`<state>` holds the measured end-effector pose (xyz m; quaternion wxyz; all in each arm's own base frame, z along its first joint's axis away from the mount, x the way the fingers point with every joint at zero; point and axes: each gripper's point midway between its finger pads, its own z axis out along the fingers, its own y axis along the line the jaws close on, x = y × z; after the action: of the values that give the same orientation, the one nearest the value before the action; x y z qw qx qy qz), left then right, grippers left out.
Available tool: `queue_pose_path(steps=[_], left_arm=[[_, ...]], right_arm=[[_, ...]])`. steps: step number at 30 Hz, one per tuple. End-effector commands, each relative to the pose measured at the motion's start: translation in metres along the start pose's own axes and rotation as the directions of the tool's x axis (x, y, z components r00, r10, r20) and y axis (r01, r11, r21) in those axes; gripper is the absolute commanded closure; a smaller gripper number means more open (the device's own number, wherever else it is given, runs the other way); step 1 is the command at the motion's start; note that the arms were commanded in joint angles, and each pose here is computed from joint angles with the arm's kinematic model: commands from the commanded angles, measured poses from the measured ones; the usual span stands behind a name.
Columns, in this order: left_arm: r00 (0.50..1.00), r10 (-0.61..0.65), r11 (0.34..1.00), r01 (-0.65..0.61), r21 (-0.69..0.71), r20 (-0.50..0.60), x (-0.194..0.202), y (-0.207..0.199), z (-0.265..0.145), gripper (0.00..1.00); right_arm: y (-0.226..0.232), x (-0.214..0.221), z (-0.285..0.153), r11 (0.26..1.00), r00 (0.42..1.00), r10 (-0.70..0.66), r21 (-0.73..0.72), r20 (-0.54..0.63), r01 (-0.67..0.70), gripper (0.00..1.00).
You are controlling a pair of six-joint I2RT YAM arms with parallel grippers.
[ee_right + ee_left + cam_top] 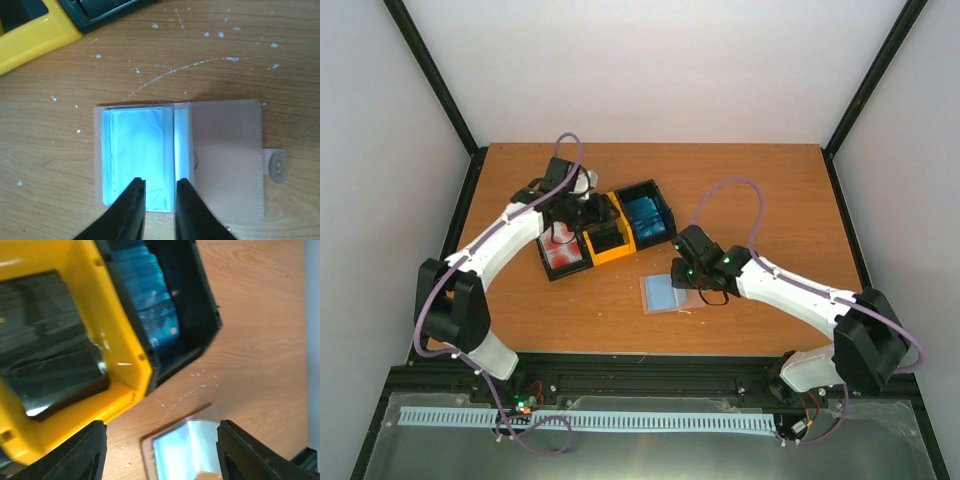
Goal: Put the credit cards into the card holder
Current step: Adjust the storage box at the center of the board.
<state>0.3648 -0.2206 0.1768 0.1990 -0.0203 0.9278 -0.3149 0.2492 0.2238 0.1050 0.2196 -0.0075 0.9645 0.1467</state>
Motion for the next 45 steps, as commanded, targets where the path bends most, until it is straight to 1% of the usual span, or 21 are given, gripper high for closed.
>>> queue_pose_path(steps=[1, 4, 6, 8, 11, 13, 16, 20, 23, 25, 27, 30, 33, 36, 42, 45], left_arm=[[1.000, 0.020, 0.993, -0.017, -0.116, 0.024, -0.003, 0.030, -0.020, 0.40], [0.999, 0.028, 0.968, -0.016, -0.249, 0.046, -0.006, 0.059, -0.028, 0.43], [0.998, 0.034, 0.950, -0.018, -0.311, 0.046, -0.003, 0.072, -0.032, 0.45], [0.998, 0.037, 0.940, -0.020, -0.340, 0.044, 0.000, 0.081, -0.033, 0.45], [0.999, 0.019, 0.933, -0.003, -0.360, 0.040, 0.003, 0.091, -0.033, 0.46], [0.999, 0.008, 0.929, 0.010, -0.370, 0.047, 0.002, 0.096, -0.034, 0.46], [0.999, -0.007, 0.928, 0.027, -0.372, 0.054, 0.000, 0.102, -0.035, 0.46], [0.998, -0.005, 0.920, 0.027, -0.391, 0.056, -0.003, 0.110, -0.037, 0.46], [0.998, 0.039, 0.904, -0.016, -0.426, 0.044, -0.003, 0.117, -0.039, 0.46], [0.997, 0.067, 0.887, -0.044, -0.460, 0.034, -0.001, 0.124, -0.041, 0.46], [0.995, 0.100, 0.871, -0.084, -0.483, 0.007, 0.002, 0.131, -0.041, 0.45], [0.993, 0.112, 0.829, -0.108, -0.548, -0.027, 0.008, 0.148, -0.039, 0.46], [0.992, 0.105, 0.804, -0.127, -0.582, -0.071, 0.015, 0.162, -0.033, 0.52], [0.990, 0.106, 0.800, -0.139, -0.583, -0.090, 0.017, 0.167, -0.025, 0.55], [0.985, 0.139, 0.794, -0.172, -0.584, -0.101, 0.006, 0.172, -0.009, 0.53], [0.984, 0.128, 0.817, -0.175, -0.550, -0.123, 0.010, 0.169, -0.002, 0.54]], right_arm=[[0.009, 0.003, 0.004, 0.997, 0.995, -0.082, -0.011, -0.062, 0.081, 0.88], [0.017, 0.004, 0.011, 0.991, 0.988, -0.135, 0.005, -0.078, 0.136, 0.92], [0.024, 0.006, 0.017, 0.984, 0.980, -0.175, 0.014, -0.096, 0.177, 0.93], [0.028, 0.007, 0.021, 0.978, 0.974, -0.204, 0.029, -0.104, 0.208, 0.94], [0.026, 0.005, 0.024, 0.973, 0.973, -0.211, 0.073, -0.095, 0.218, 0.93], [0.022, 0.007, 0.030, 0.971, 0.972, -0.210, 0.093, -0.103, 0.220, 0.89], [0.015, 0.015, 0.043, 0.963, 0.964, -0.219, 0.129, -0.150, 0.238, 0.83], [0.010, 0.023, 0.057, 0.959, 0.959, -0.218, 0.145, -0.182, 0.245, 0.75], [0.006, 0.024, 0.063, 0.955, 0.957, -0.213, 0.163, -0.196, 0.246, 0.71], [0.000, 0.027, 0.068, 0.954, 0.955, -0.203, 0.175, -0.215, 0.242, 0.65], [-0.007, 0.031, 0.072, 0.959, 0.954, -0.184, 0.169, -0.237, 0.227, 0.62], [-0.013, 0.036, 0.077, 0.967, 0.950, -0.168, 0.143, -0.264, 0.211, 0.60], [-0.017, 0.038, 0.081, 0.969, 0.943, -0.170, 0.125, -0.288, 0.212, 0.60], [-0.017, 0.038, 0.085, 0.972, 0.939, -0.172, 0.104, -0.298, 0.211, 0.60], [-0.016, 0.043, 0.093, 0.976, 0.927, -0.172, 0.067, -0.333, 0.205, 0.60], [-0.018, 0.047, 0.096, 0.978, 0.924, -0.164, 0.065, -0.345, 0.198, 0.59]])
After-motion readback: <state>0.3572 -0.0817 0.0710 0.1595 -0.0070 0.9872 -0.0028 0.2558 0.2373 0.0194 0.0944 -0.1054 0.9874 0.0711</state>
